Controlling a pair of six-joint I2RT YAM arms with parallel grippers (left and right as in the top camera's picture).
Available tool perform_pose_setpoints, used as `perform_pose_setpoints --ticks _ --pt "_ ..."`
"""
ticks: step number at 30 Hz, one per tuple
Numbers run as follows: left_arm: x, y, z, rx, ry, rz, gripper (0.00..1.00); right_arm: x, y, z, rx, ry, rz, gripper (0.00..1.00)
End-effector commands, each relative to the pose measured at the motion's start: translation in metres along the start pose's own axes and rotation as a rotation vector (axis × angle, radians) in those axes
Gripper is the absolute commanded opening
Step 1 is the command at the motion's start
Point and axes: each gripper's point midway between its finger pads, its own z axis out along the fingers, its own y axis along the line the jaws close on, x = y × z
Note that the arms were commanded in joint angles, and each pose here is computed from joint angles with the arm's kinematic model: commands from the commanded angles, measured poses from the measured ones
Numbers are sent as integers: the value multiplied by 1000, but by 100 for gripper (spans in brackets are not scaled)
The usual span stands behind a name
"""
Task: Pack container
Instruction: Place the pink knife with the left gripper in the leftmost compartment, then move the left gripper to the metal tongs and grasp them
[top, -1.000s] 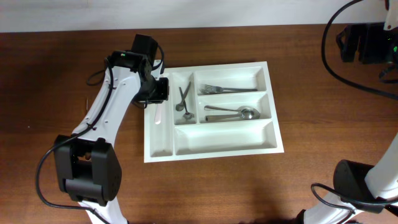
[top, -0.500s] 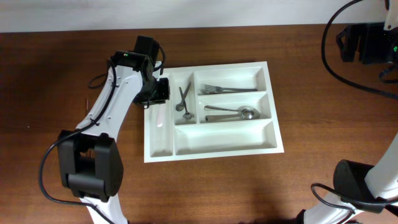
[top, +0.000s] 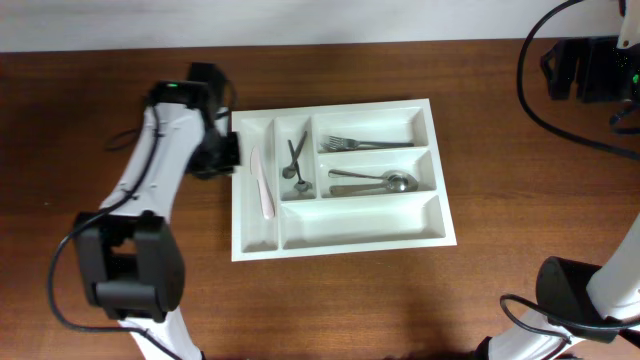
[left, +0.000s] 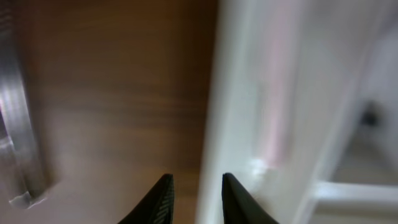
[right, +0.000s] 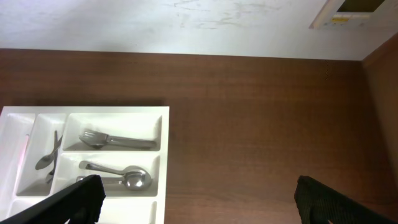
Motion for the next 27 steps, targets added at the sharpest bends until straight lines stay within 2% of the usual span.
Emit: perform_pose_setpoints --ticks 1,6,10,13,17,21,27 --pt "-10 69 -45 -198 -127 -77 28 2 -2 0 5 6 13 99" --pt "-8 106 -52 -235 -124 -94 28 2 -2 0 5 6 13 98" --pt "-16 114 -48 -243 -132 32 29 2 -2 0 5 6 13 99" --pt "-23 116 -44 -243 -151 74 29 2 -2 0 5 6 13 99" --pt "-29 119 -39 -191 -175 78 29 2 -2 0 4 6 13 99" --pt "-29 137 -33 -155 -180 20 29 2 -2 0 4 6 13 99" --pt "-19 143 -10 -101 -138 74 31 2 -2 0 4 6 13 99"
